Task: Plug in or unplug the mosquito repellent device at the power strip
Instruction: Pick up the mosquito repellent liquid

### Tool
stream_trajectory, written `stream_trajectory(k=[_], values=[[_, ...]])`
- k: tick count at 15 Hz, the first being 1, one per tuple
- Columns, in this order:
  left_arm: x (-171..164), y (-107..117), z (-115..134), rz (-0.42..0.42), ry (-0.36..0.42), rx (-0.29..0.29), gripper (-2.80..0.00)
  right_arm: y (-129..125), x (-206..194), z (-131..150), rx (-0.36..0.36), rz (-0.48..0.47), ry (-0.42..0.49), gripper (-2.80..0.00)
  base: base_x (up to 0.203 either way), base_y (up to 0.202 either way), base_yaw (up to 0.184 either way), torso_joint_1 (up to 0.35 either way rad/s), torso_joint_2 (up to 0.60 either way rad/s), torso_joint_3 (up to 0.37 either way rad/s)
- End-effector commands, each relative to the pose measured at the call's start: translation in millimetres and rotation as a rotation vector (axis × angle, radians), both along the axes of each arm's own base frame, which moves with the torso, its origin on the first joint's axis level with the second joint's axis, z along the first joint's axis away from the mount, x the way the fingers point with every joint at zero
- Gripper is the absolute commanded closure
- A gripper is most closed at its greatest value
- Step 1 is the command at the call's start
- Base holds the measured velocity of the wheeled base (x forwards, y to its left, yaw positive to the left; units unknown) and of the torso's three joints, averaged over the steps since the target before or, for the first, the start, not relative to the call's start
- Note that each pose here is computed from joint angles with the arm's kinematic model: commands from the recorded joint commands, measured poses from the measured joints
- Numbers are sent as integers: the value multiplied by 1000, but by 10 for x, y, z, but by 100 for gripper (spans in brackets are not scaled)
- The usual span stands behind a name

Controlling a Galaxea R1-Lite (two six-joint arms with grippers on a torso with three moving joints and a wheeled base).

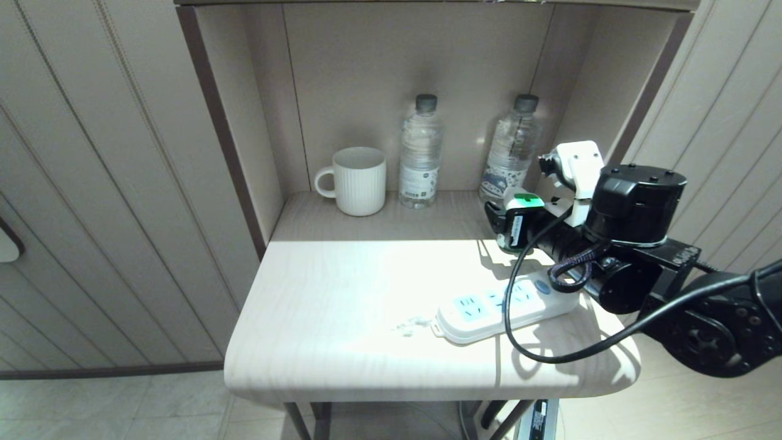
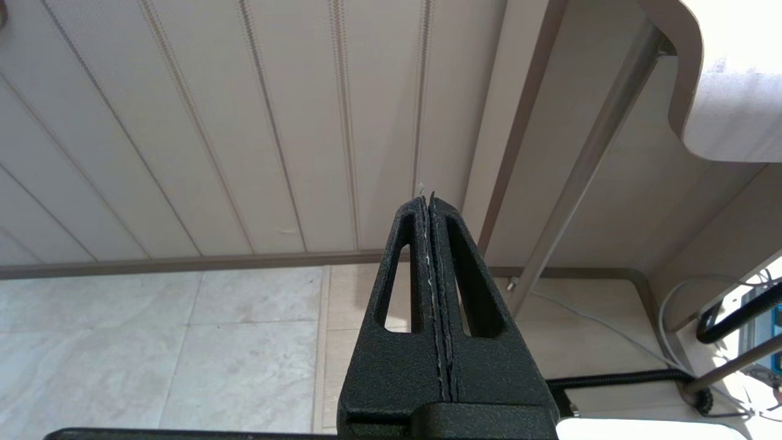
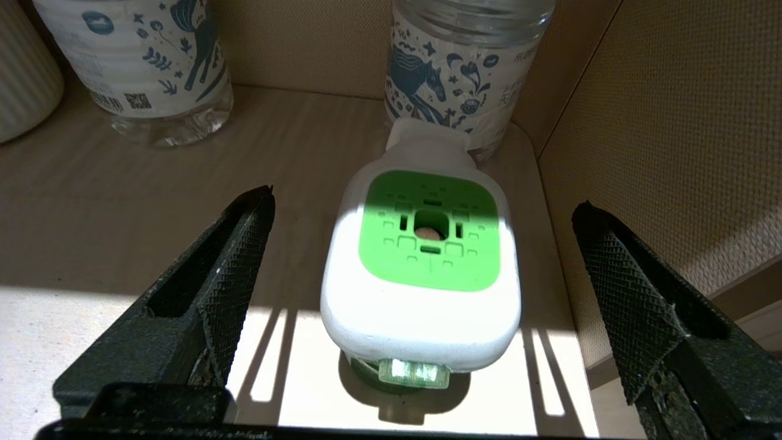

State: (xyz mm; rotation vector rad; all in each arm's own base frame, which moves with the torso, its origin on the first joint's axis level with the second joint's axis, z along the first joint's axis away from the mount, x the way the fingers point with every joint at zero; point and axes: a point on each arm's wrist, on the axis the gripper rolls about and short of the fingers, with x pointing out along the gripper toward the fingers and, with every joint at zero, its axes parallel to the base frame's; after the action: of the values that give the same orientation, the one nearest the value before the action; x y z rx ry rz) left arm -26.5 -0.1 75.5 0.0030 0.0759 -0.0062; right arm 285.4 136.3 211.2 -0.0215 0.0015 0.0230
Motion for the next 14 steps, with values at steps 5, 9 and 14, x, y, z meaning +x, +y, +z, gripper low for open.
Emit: stream_trajectory(k=[5,9,14], values=[[0,0,0,0,1,0,0,14,-3,-74,-4,-4,-59,-280,0,0,0,0,0,0],[0,0,0,0,1,0,0,27,31,-131,-18,-6,-63,-280,0,0,0,0,0,0],[0,0,0,0,1,0,0,40,56,-144,-17,-6,-61,-280,0,0,0,0,0,0]])
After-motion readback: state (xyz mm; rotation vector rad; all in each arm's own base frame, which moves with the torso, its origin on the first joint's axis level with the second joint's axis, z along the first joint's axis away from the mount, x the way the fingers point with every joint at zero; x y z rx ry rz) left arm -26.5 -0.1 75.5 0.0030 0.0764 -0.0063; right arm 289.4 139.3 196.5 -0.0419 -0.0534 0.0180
